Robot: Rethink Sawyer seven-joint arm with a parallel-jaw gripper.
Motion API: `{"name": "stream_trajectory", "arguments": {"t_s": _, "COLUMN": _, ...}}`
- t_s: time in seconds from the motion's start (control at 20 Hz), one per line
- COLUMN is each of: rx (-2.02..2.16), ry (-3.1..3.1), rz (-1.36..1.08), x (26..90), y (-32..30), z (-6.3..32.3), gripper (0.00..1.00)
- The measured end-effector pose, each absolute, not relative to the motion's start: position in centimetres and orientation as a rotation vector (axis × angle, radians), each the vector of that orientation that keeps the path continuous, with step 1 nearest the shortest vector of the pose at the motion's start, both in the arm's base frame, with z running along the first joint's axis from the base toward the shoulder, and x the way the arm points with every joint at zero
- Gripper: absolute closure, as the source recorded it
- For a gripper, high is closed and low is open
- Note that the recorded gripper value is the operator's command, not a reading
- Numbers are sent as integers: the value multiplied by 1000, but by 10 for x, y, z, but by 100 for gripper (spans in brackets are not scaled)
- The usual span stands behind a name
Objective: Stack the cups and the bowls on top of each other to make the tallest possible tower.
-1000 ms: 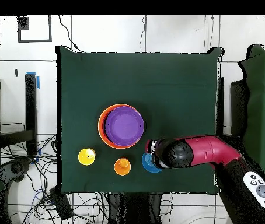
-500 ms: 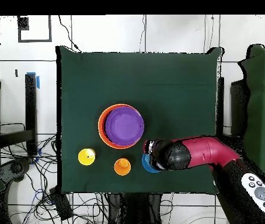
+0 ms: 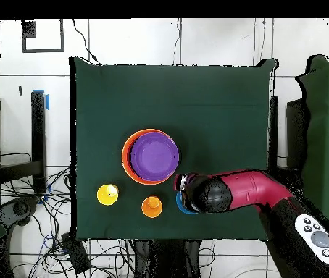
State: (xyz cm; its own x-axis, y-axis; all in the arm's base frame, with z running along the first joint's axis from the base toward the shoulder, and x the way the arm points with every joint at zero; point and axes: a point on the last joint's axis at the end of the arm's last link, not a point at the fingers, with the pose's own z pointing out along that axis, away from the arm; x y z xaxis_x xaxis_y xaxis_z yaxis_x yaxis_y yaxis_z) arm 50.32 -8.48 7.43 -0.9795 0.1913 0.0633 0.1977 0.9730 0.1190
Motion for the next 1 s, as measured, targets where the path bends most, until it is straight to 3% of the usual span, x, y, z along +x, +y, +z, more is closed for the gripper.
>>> {"name": "stream_trajectory", "arguments": {"t_s": 1.0, "rx": -272, "ry": -3069, "rz": -236, "x": 484, "y": -71, "z": 67, "gripper": 0}}
